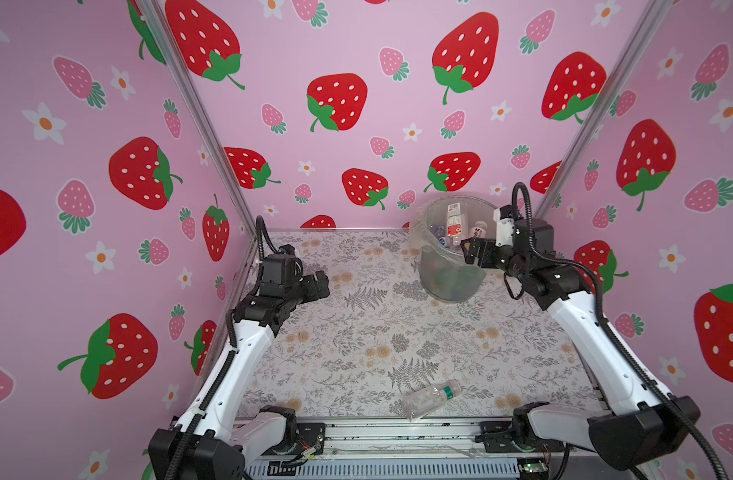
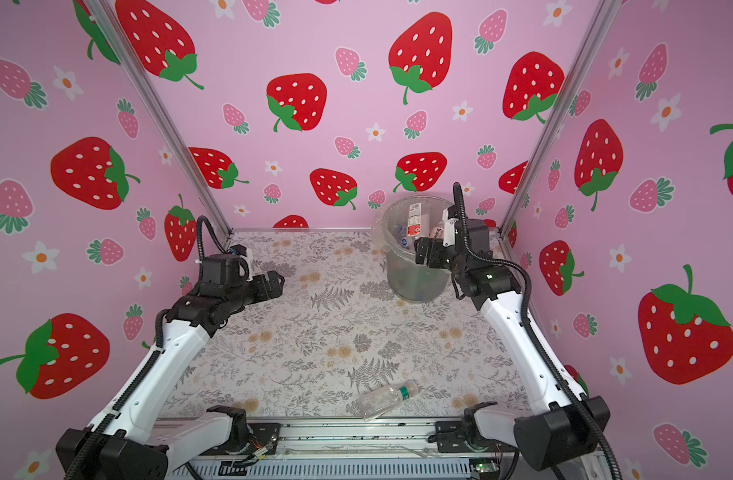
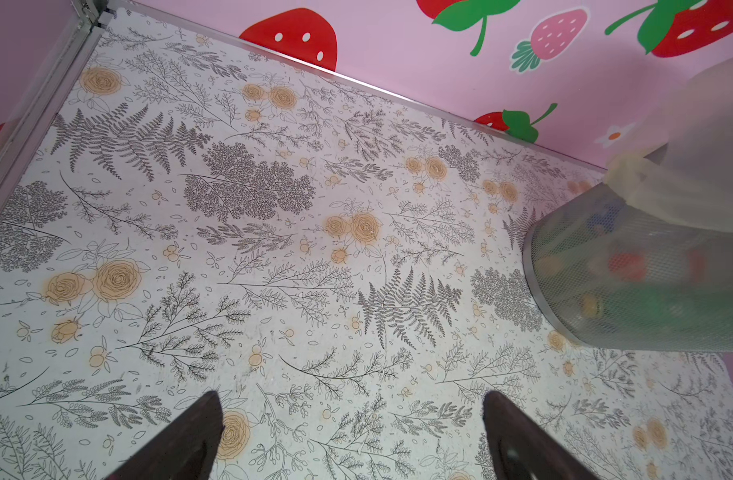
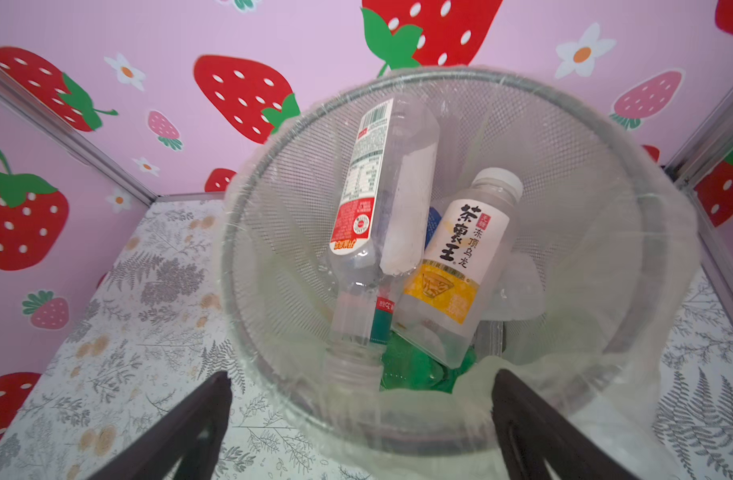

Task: Throw the plastic bottles in the bin
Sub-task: 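Open the right gripper over the bin to drop the red-labelled bottle, then withdraw the right gripper from the bin while the left gripper moves forward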

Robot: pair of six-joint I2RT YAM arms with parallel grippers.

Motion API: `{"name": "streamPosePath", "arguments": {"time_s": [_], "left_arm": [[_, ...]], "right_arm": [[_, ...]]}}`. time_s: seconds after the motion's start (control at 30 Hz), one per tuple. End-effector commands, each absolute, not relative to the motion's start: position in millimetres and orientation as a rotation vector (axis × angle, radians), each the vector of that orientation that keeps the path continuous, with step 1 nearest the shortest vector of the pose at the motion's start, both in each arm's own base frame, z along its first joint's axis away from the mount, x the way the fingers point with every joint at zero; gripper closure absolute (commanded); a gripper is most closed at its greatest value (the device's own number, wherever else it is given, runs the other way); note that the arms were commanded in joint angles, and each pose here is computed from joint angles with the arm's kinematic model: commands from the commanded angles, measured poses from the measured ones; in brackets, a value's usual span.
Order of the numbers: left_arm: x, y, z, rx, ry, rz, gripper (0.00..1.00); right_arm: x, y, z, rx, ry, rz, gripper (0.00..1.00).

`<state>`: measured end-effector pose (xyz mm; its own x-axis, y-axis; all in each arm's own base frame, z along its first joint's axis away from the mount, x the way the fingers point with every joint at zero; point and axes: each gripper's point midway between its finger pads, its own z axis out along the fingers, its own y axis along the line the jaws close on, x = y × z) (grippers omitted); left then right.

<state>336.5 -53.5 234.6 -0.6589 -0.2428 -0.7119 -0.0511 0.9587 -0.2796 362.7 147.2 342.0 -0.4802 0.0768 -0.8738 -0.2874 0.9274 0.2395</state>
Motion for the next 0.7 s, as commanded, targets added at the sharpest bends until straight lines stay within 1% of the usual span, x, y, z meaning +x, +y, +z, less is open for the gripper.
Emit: {"name": "streamPosePath", "arguments": {"time_s": [0.0, 0.1, 0.27, 0.53, 0.67], "left_arm": [[337.5, -54.6, 257.4, -0.182, 2.229, -0.317, 0.01], [337.3, -55.6, 258.1, -0.179, 2.228, -0.325, 0.01], [337.3, -59.2, 257.4, -0.153, 2.233, -0.34, 0.01], [338.5, -66.4, 256.0, -0.106, 2.234, -0.374, 0.01], [337.8, -78.2, 257.6, -0.054, 2.227, -0.446, 0.01]], "right_arm": [[344.4, 137.5, 364.5, -0.145, 1.942, 0.441, 0.01], [328.6, 128.5, 361.4, -0.14, 1.938, 0.424, 0.01], [310.2, 119.0, 338.0, -0.127, 1.976, 0.409, 0.01], [297.5, 114.1, 301.2, -0.102, 2.044, 0.42, 0.01], [296.3, 114.5, 279.2, -0.088, 2.09, 0.431, 0.01]]}}
